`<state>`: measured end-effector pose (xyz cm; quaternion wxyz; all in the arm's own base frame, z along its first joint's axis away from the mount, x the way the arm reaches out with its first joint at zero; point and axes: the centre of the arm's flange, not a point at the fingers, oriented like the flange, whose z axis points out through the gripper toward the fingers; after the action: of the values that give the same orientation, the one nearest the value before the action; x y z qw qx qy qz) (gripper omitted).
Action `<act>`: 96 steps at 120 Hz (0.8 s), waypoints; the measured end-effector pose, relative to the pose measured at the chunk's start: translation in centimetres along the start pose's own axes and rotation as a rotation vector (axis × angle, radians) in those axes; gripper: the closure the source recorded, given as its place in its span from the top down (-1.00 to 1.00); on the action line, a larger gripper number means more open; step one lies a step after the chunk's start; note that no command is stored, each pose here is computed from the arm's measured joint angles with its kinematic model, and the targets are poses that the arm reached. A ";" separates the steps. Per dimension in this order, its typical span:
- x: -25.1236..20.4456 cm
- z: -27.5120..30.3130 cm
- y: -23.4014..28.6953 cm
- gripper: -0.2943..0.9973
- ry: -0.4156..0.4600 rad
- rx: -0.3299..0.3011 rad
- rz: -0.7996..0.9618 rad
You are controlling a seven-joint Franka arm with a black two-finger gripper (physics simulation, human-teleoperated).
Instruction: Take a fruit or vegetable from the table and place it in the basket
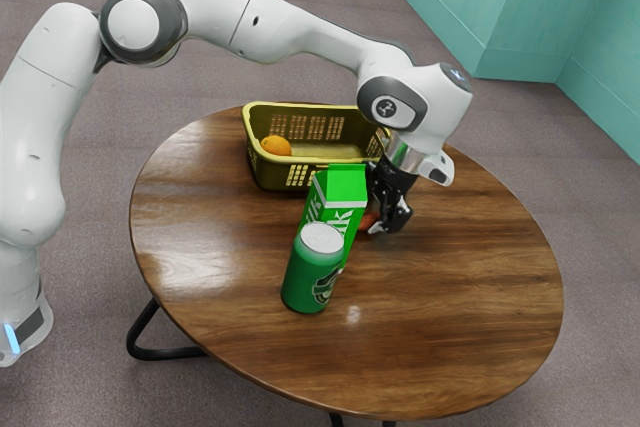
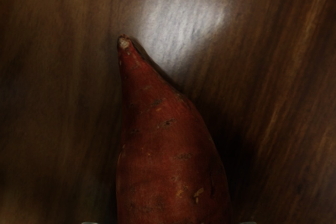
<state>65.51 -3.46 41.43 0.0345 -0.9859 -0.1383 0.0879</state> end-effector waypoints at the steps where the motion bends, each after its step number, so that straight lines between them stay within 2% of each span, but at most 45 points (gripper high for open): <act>1: 0.0 0.0 0.0 -0.03 -0.001 0.000 0.000; 29: -0.1 0.0 0.1 -0.18 0.001 0.007 0.003; 78: -0.6 -2.3 -0.2 -0.25 0.036 0.014 0.004; 96: -2.0 -6.8 -1.5 -0.24 0.083 -0.037 0.005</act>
<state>64.42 -2.86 48.59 0.0216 -0.9895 -0.1359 0.0443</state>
